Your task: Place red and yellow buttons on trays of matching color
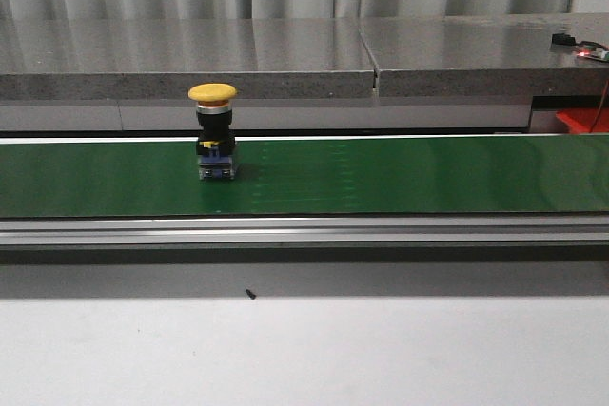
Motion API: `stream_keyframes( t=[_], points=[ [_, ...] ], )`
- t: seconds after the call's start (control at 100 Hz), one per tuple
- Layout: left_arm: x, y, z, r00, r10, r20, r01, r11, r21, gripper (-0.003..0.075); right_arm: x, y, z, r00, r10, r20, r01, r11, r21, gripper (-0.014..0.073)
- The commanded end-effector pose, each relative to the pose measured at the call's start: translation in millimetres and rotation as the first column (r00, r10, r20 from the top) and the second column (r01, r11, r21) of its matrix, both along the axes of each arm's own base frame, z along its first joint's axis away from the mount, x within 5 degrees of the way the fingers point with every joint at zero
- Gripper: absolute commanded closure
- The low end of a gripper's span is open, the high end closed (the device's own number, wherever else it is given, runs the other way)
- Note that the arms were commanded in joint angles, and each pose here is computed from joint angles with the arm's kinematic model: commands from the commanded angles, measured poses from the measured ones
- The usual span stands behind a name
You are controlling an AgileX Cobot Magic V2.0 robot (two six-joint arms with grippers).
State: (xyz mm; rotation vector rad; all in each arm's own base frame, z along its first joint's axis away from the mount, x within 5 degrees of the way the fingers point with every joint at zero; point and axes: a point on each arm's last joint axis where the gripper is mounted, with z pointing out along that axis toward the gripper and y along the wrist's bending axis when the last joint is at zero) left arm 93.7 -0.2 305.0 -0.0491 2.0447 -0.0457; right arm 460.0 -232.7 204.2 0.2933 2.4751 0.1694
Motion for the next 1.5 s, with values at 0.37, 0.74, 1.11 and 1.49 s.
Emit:
stream_keyframes(
  t=[0.37, 0.74, 1.11, 1.49],
  points=[
    [2.9, -0.6, 14.3, 0.996, -0.001, 0.087, 0.002, 1.000, -0.010, 0.0741, -3.1, 0.3, 52.4, 0.991, -0.018, 0.135, 0.024, 0.999, -0.046, -0.0006],
    [2.9, -0.6, 14.3, 0.996, -0.001, 0.087, 0.002, 1.000, -0.010, 0.0741, -23.2, 16.1, 120.8, 0.972, 0.012, 0.235, 0.013, 0.994, -0.105, -0.0005],
    [2.9, -0.6, 14.3, 0.996, -0.001, 0.087, 0.002, 1.000, -0.010, 0.0741, -55.3, 80.6, 200.5, 0.947, 0.158, 0.280, -0.100, 0.972, -0.213, -0.0002],
    [2.9, -0.6, 14.3, 0.996, -0.001, 0.087, 0.002, 1.000, -0.010, 0.0741, -114.0, 137.8, 201.2, 0.948, 0.198, 0.249, -0.144, 0.965, -0.220, -0.0002]
  ],
)
